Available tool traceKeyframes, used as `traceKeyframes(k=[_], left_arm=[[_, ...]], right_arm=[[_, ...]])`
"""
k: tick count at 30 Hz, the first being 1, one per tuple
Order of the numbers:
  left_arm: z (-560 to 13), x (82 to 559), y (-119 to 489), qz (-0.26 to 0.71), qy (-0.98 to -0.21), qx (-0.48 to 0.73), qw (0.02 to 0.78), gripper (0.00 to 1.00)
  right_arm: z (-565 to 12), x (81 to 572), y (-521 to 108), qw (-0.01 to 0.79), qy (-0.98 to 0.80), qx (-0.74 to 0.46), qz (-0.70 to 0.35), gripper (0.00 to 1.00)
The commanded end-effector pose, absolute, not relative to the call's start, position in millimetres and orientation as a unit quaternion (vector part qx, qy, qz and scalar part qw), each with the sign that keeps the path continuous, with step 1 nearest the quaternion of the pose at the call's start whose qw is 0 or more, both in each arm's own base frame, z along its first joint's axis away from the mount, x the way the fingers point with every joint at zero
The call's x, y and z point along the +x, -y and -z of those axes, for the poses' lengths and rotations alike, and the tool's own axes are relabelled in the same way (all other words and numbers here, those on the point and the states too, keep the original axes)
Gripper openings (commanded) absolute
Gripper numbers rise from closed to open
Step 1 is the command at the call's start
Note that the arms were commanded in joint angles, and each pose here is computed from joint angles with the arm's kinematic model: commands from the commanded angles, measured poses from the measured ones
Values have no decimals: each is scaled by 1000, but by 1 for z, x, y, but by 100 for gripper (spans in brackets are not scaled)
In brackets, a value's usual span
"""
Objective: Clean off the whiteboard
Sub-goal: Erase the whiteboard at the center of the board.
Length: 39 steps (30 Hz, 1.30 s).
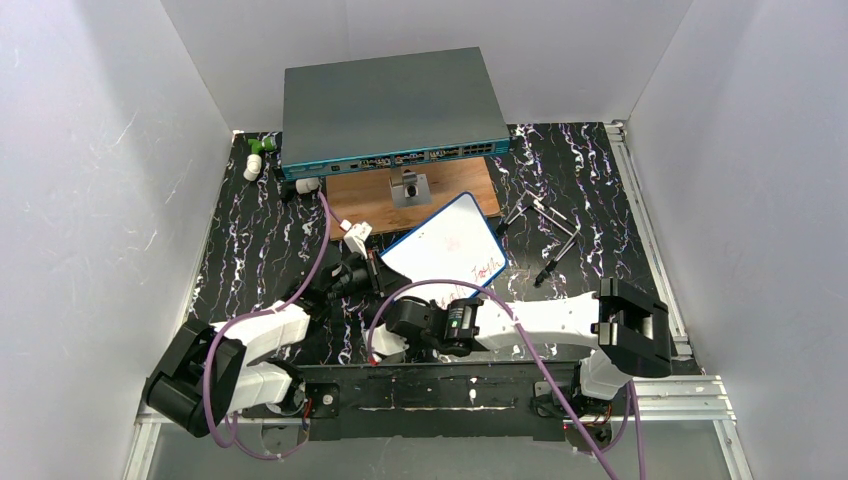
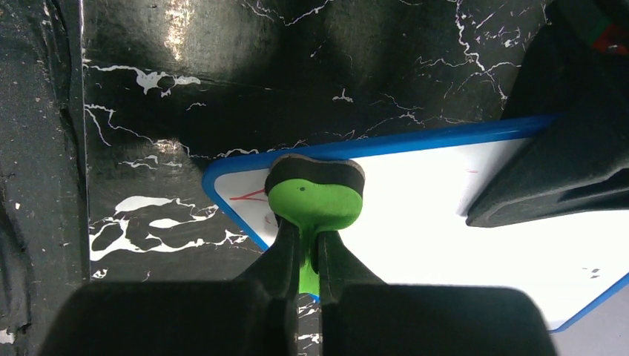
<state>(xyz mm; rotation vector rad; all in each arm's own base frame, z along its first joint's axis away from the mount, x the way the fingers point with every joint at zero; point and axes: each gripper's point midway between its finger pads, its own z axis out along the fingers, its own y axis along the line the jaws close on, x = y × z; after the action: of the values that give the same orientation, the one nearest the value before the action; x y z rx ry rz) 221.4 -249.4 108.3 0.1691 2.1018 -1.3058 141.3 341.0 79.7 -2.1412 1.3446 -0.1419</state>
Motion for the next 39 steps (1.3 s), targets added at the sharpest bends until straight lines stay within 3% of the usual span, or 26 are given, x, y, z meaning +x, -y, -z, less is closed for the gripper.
traceKeyframes(k=[1, 10, 19, 31, 39], left_arm=[[-108, 212, 251, 508, -802, 68, 308, 0], [-107, 215, 251, 509, -801, 63, 308, 0], [-105, 213, 249, 510, -801, 59, 307, 0], [-108, 210, 247, 514, -800, 61, 304, 0], [-108, 214, 248, 517, -800, 39, 302, 0]], right_arm=[[-57, 134, -320, 252, -501, -825, 68, 1], [-33, 119, -300, 201, -498, -841, 69, 1], [-42, 127, -310, 222, -501, -833, 79, 1], [-67, 205, -274, 257, -592, -752, 135, 1], [-67, 199, -273, 252, -601, -750, 110, 1]])
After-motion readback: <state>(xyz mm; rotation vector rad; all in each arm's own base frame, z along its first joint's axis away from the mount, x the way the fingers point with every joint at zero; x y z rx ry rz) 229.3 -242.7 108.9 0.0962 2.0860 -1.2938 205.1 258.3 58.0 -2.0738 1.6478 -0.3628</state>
